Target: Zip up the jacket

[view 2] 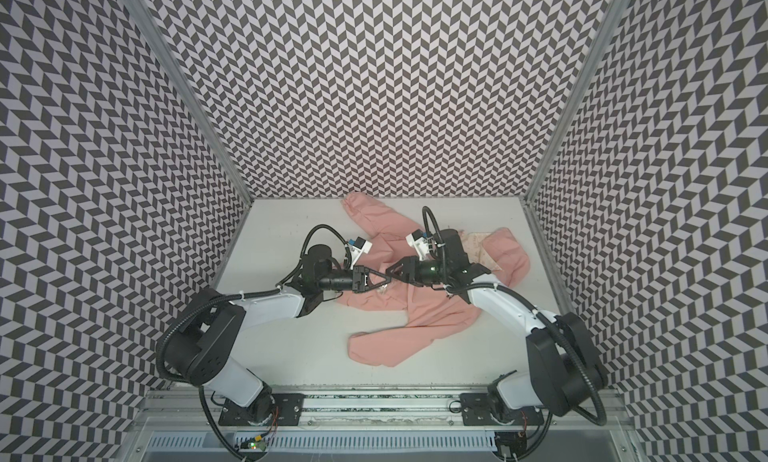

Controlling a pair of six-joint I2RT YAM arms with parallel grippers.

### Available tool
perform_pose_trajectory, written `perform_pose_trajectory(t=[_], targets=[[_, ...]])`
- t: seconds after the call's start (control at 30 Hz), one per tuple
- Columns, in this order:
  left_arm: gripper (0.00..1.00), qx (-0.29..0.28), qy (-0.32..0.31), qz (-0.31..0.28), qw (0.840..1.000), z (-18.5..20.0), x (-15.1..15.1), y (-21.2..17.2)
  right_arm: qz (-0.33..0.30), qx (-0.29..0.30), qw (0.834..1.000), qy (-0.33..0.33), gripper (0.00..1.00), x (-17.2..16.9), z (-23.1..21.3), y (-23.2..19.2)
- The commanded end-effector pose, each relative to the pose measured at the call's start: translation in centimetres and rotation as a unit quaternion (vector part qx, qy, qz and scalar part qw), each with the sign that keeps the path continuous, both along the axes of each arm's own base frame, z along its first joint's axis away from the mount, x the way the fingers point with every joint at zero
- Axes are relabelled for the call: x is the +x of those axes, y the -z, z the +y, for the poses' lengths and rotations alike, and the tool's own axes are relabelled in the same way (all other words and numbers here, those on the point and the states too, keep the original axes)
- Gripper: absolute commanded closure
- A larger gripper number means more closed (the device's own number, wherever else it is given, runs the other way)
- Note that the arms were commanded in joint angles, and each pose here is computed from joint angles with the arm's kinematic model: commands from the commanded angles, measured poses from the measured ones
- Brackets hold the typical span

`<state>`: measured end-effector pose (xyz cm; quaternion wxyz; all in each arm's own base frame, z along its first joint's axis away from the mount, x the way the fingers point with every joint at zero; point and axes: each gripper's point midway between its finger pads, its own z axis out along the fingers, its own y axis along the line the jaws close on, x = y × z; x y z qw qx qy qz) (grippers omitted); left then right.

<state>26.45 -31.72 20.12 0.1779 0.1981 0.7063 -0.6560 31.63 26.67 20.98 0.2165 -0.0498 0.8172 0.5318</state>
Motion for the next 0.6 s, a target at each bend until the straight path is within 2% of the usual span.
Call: perform_pose_trajectory(t=[0.0,0.23,0.33,0.47,0.57], targets=[[1.0,-0.018,0.024,-0.023,0.999,-0.6,-0.5,-1.5,-0.02,0.023,1.0,0.001,0.56,0.7,0.3,-1.3],[1.0,-0.016,0.025,-0.017,0.999,-0.6,-0.6,-1.5,-0.01,0.037,0.999,0.002,0.64,1.1,0.6,-1.1],[0.98,-0.015,0.021,-0.013,1.0,-0.6,-0.5,-1.4,-0.007,0.033,0.999,0.007,0.73,1.1,0.5,-0.8],[0.85,-0.02,0.01,-0.007,1.0,-0.5,-0.4,-1.4,-0.002,0.027,0.999,0.016,0.9,1.2,0.2,-0.5],[0.73,-0.04,0.006,-0.001,0.999,-0.4,-0.3,-1.8,0.002,0.022,1.0,0.023,0.95,1.3,0.1,-0.2]])
